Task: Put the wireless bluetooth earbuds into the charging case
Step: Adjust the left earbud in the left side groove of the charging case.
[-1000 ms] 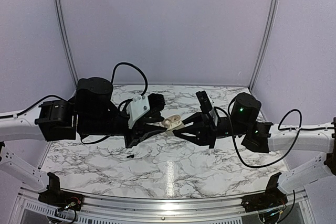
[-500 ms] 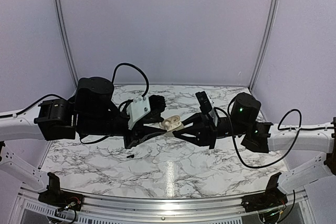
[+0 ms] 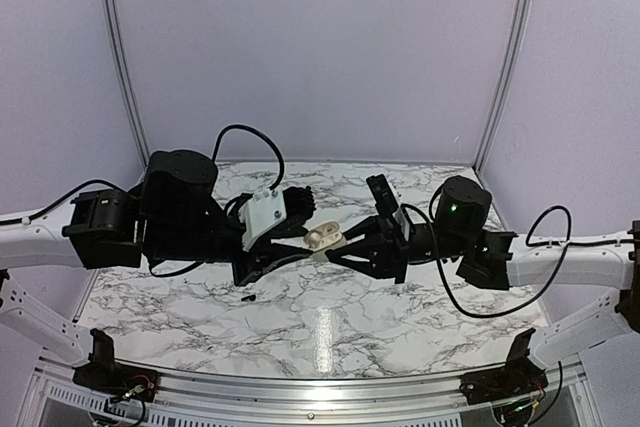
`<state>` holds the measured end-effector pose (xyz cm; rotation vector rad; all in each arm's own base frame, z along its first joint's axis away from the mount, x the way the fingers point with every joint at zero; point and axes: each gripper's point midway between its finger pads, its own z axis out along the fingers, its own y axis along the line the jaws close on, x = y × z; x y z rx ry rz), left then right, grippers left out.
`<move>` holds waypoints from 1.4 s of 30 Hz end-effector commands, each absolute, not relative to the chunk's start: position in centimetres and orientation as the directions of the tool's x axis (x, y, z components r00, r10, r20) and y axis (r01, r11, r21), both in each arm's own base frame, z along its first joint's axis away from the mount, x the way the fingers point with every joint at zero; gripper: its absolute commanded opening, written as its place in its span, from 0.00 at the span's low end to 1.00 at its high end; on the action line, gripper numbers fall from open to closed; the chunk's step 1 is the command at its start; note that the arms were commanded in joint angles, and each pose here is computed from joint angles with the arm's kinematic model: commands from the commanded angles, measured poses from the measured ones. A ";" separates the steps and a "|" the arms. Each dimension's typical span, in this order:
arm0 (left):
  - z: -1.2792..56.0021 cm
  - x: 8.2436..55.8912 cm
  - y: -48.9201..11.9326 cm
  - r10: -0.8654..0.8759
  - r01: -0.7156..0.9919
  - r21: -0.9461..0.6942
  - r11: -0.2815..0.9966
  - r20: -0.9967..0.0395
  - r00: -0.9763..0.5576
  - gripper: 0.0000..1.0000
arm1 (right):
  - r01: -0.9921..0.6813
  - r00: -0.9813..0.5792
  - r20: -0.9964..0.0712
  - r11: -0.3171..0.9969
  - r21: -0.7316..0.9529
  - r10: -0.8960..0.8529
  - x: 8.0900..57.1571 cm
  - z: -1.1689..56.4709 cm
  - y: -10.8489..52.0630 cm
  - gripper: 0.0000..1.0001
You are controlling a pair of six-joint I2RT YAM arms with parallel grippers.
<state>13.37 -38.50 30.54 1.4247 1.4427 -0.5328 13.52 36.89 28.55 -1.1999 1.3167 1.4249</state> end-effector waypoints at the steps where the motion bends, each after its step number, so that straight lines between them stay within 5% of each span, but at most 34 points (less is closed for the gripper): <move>1: 32.1 13.2 -38.6 0.470 0.916 0.341 0.211 -0.857 0.211 0.31 | -0.979 -0.178 -0.984 -0.102 0.178 -0.006 13.7 30.3 37.4 0.00; 29: 29.8 14.4 -39.5 0.550 0.907 0.357 0.224 -0.815 0.185 0.25 | -0.977 -0.148 -0.989 -0.157 0.147 -0.005 12.6 30.8 37.0 0.00; 42: 29.8 12.0 -39.6 0.510 0.939 0.327 0.102 -0.828 0.233 0.13 | -0.976 -0.129 -0.992 -0.181 0.123 0.018 12.0 31.3 36.7 0.00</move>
